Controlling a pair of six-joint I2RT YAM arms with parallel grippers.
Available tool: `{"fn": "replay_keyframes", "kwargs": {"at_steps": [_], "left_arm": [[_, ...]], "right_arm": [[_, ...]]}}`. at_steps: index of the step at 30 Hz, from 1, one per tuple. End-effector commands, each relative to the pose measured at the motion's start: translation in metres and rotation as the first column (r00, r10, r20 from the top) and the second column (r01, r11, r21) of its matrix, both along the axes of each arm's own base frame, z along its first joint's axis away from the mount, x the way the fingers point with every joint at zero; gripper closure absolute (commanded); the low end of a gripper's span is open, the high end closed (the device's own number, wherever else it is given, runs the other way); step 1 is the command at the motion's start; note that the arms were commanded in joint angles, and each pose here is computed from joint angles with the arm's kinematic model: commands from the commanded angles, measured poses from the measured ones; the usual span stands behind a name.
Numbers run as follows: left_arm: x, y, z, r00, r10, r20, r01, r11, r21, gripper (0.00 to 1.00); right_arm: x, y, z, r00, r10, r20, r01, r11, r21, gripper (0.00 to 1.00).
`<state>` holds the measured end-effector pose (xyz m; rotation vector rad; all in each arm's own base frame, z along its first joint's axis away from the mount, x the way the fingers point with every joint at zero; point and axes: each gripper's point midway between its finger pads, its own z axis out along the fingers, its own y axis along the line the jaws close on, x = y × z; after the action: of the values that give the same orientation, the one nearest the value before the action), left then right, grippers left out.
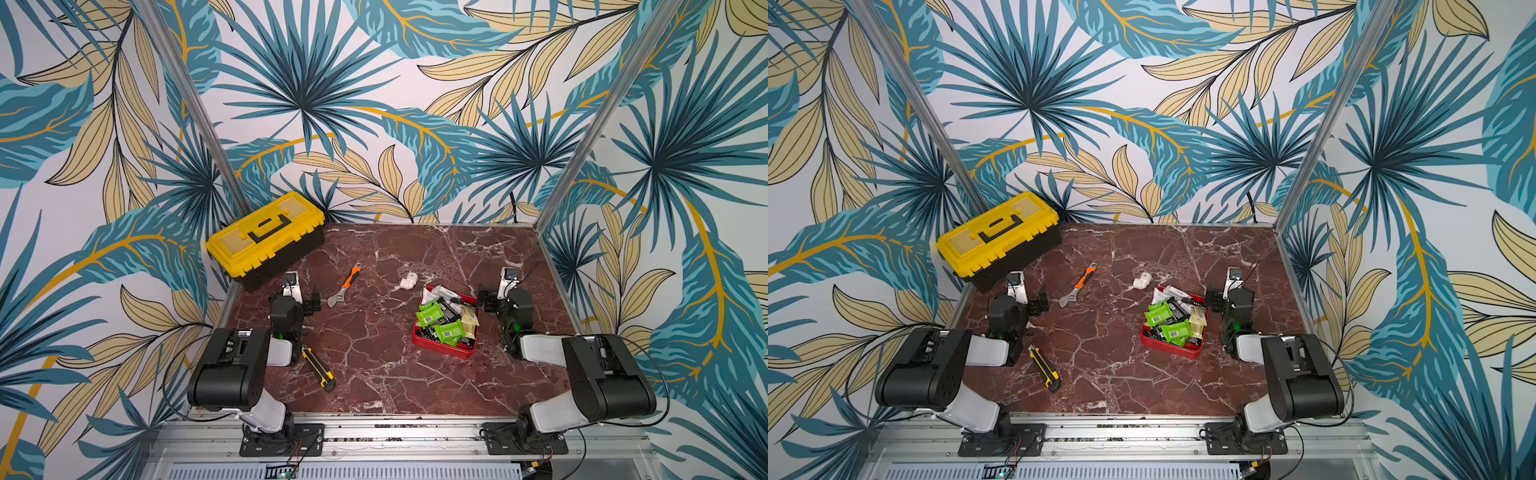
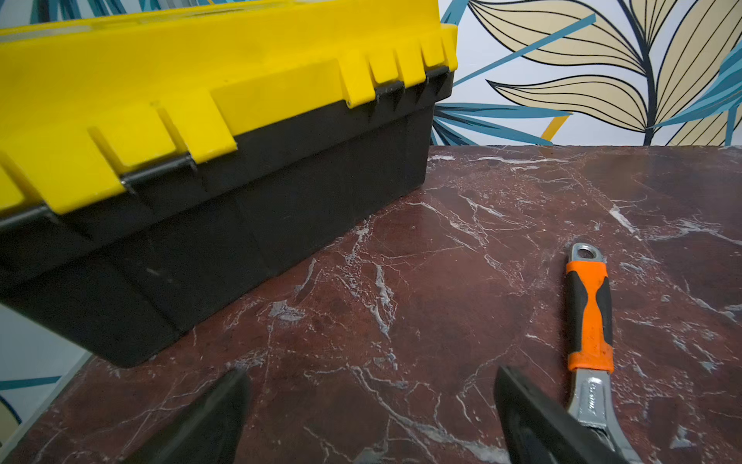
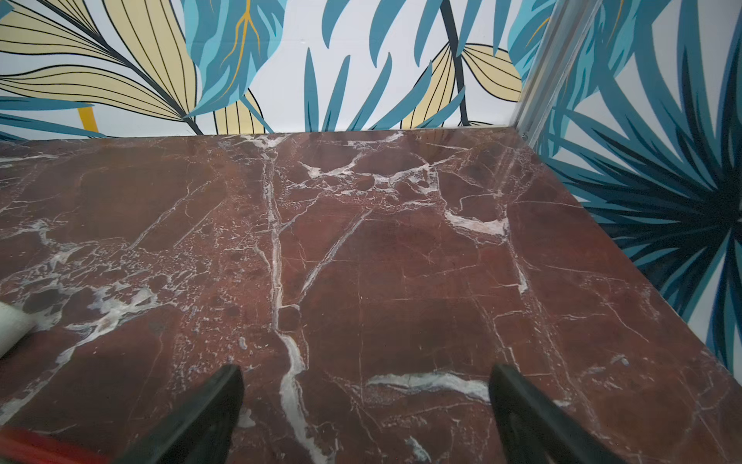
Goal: Take the cookies out of the storage box
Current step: Adjust the storage box at the center of the board.
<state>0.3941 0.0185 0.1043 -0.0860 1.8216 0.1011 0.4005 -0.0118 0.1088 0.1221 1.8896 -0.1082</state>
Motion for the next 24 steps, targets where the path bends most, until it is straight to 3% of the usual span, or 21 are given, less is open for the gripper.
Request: {"fn": "replay_keyframes", "kwargs": {"at_steps": [1,17,22,24], "left_arm": [[0.008,0.002,0.014,0.999,0.01,0.04,-0.01,1.0,0.006,0.0],[0.007,0.007,0.014,0.999,0.017,0.043,-0.016,1.0,-0.016,0.0],[-0.004,0.006,0.033,0.995,0.015,0.096,-0.013,1.0,-0.013,0.0],[-0.006,0.009,0.046,0.996,0.039,0.085,-0.037,0.999,-0.019,0.0]], "right_arm": [[0.0,0.001,0.0,1.0,0.008,0.005,-0.008,1.0,0.007,0.0],[-0.004,0.002,0.006,0.999,0.014,0.029,-0.014,1.0,0.0,0.0],[-0.021,0.004,0.046,0.996,0.035,0.081,-0.035,0.999,0.001,0.0],[-0.032,-0.002,0.071,0.993,-0.02,0.118,0.013,0.998,0.054,0.0]]}}
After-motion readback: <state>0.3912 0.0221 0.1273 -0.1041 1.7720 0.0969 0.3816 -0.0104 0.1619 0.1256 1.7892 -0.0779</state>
